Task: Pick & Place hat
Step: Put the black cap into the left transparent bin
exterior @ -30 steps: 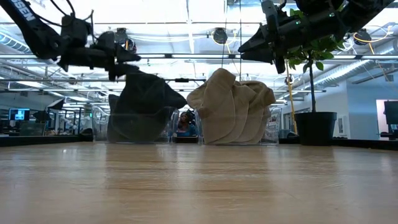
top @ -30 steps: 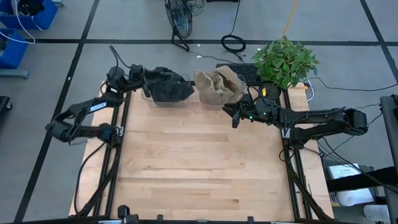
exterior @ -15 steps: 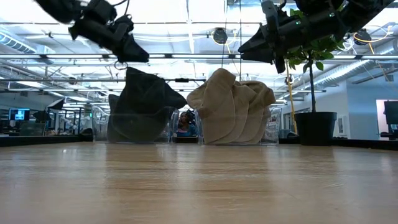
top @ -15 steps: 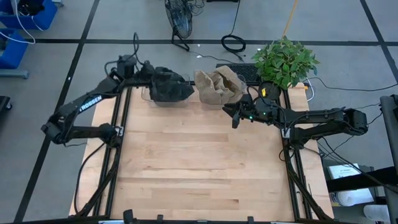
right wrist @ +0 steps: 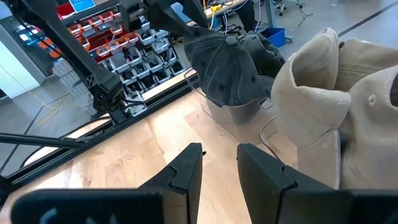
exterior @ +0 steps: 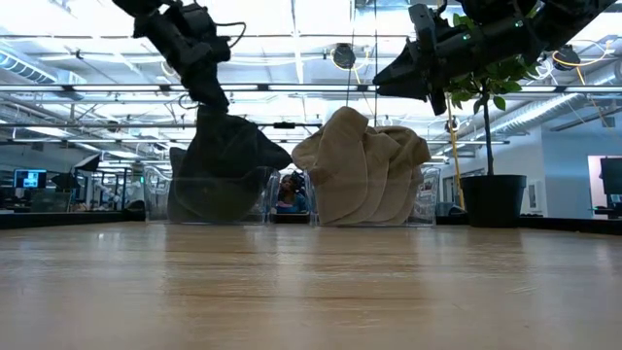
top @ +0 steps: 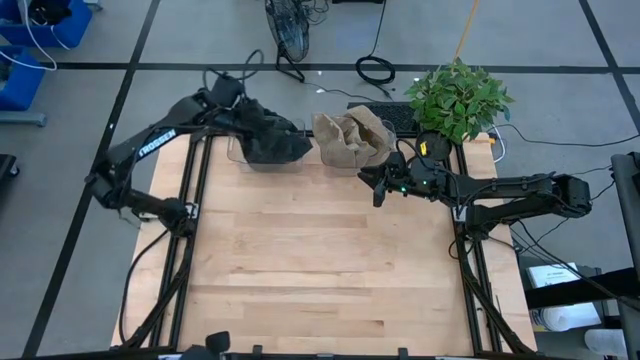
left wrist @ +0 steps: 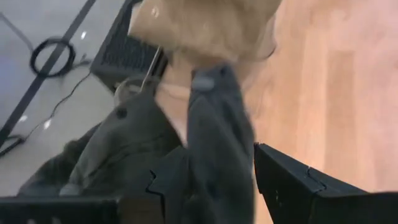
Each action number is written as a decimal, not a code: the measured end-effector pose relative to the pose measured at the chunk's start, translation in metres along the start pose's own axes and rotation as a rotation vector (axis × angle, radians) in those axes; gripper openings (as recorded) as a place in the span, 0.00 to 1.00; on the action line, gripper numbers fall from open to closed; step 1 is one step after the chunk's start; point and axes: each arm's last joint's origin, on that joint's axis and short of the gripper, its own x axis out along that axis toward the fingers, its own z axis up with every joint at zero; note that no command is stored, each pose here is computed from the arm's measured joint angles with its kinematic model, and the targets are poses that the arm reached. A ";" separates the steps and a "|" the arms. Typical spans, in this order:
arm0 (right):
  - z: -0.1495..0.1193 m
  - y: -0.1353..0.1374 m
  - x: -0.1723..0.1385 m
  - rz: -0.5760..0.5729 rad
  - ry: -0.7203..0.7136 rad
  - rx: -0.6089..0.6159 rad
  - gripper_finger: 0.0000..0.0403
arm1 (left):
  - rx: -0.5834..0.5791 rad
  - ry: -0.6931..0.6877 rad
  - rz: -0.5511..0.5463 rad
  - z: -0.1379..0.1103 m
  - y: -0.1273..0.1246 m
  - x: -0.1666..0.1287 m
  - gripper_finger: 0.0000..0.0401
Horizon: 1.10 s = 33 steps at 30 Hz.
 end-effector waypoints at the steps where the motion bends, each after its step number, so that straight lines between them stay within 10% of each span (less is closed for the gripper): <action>1: 0.000 0.000 0.000 0.000 0.000 0.000 0.22 | 0.005 0.027 0.013 0.000 0.000 0.002 0.46; 10: 0.000 0.001 0.000 0.025 0.011 0.000 0.22 | 0.009 0.200 0.130 -0.007 0.003 0.012 0.43; 17: 0.000 0.001 0.000 0.024 0.011 -0.005 0.22 | -0.002 0.262 0.123 -0.014 0.002 0.003 0.04; 33: -0.001 0.000 0.000 0.019 0.012 -0.008 0.22 | -0.243 0.379 0.248 -0.041 0.027 -0.011 0.01</action>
